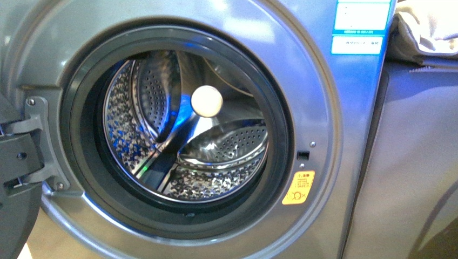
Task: Put clothes into washing machine
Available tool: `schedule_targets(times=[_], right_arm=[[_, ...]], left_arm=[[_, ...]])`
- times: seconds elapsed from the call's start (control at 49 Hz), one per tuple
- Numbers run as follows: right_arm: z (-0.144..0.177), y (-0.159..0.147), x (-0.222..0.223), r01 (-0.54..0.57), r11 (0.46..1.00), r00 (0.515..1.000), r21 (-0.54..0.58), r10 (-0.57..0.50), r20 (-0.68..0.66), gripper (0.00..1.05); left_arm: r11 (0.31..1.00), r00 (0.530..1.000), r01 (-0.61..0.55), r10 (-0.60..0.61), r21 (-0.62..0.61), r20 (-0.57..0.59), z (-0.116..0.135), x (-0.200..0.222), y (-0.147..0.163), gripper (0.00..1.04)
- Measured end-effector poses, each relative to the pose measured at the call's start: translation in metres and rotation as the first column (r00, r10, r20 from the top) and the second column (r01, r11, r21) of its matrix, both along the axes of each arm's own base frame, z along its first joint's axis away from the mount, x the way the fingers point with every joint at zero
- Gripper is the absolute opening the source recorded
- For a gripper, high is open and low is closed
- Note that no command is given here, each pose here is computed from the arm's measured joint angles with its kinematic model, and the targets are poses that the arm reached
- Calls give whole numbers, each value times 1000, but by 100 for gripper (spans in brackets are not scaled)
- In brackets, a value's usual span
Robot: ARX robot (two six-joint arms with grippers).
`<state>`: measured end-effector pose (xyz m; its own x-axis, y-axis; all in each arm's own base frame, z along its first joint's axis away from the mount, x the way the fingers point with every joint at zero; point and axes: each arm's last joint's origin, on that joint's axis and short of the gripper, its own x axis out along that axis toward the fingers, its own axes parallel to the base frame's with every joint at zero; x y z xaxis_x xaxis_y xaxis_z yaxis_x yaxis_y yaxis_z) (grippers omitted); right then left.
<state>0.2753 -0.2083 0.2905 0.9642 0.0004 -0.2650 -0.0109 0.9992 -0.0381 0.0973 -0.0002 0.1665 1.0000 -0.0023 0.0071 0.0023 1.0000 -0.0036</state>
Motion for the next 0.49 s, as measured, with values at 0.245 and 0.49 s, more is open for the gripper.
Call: schedule_targets(times=[0.245,0.49], right_arm=[[99,40,12,-111,991,965,-69,124,232,9],[175,120,10,-275,955,874,-115,298,384,9]], left_arm=[[1000,1000,0,0,0,0,0,0,0,98],[1000,1000,0,0,0,0,0,0,0,98]])
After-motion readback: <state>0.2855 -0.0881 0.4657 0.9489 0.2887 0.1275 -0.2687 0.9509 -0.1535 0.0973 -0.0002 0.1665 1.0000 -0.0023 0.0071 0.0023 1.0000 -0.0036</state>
